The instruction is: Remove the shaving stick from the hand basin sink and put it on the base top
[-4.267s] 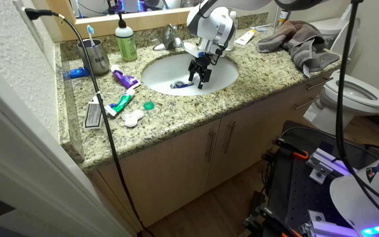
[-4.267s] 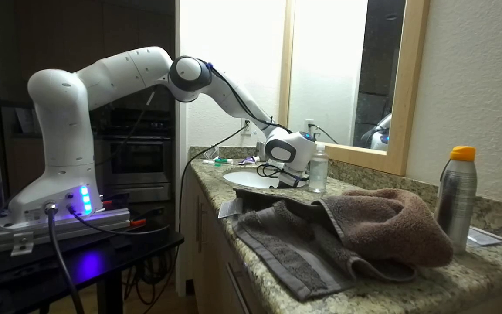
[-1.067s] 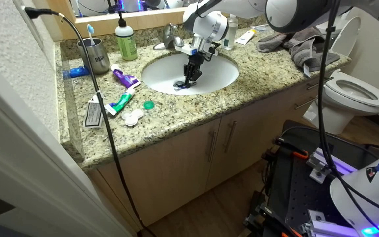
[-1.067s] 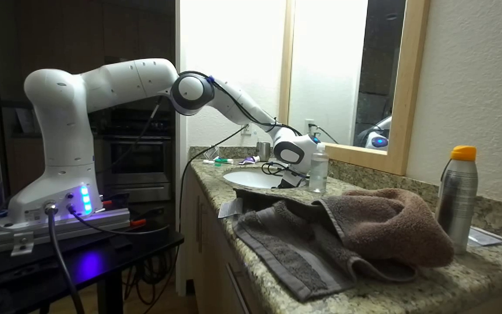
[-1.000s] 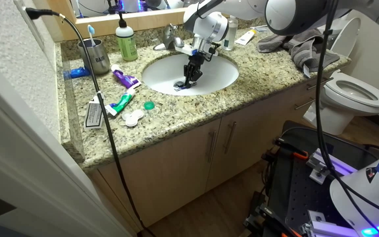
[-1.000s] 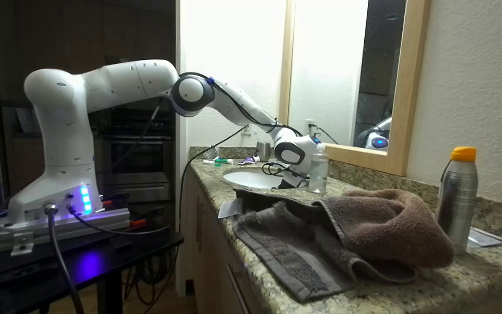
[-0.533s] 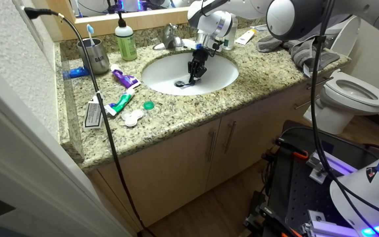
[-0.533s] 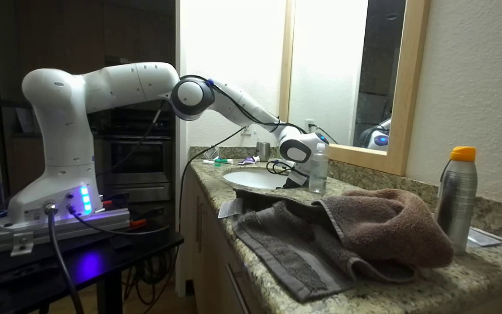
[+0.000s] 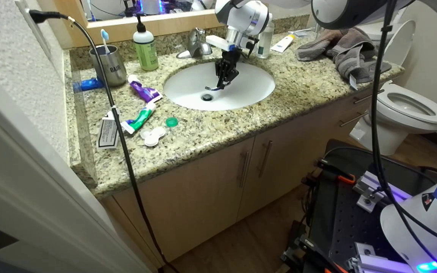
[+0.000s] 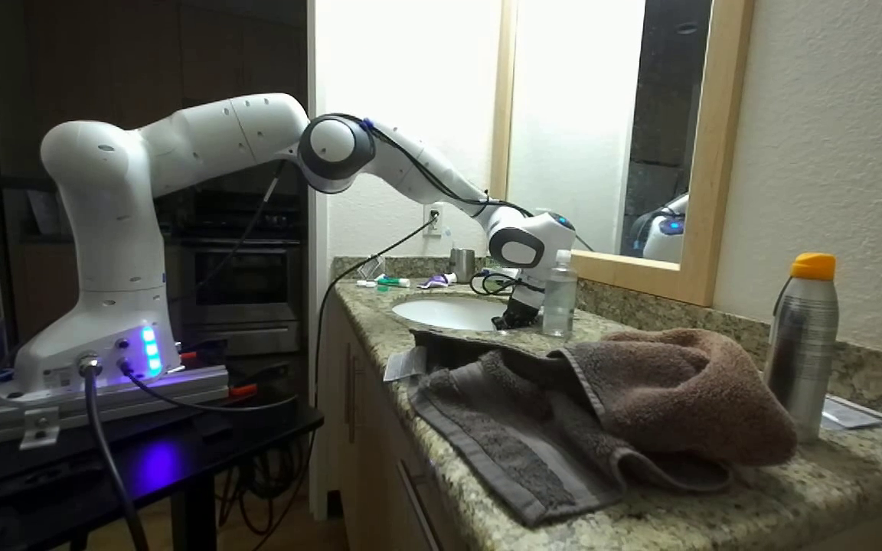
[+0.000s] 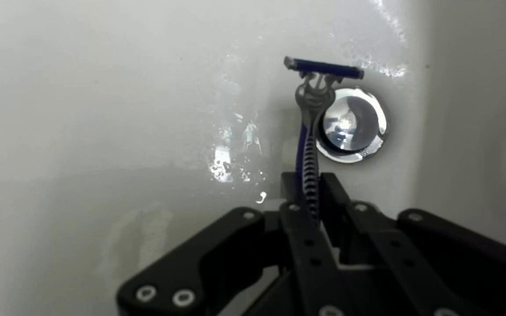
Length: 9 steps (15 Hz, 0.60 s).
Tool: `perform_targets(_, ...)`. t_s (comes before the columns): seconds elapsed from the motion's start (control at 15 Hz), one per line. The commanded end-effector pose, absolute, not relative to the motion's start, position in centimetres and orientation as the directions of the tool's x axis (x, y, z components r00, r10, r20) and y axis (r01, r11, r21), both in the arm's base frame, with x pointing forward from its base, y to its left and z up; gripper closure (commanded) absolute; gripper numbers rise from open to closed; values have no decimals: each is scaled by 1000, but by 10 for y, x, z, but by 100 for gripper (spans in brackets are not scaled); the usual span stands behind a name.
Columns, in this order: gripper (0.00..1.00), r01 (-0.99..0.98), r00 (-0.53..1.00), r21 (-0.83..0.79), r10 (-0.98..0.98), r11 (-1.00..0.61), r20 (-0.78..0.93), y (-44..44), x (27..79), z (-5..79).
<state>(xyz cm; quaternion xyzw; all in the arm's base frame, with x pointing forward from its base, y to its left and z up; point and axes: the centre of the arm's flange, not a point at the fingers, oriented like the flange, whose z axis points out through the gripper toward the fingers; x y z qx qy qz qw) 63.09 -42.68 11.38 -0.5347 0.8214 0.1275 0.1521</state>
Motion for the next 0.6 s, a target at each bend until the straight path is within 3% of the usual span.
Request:
perform_targets(0.0, 96, -931, -332, -49, -897, 361, -292, -393, 597, 143)
perform_targets(0.53, 96, -977, -203, -53, -977, 207, -62, -375, 558, 189)
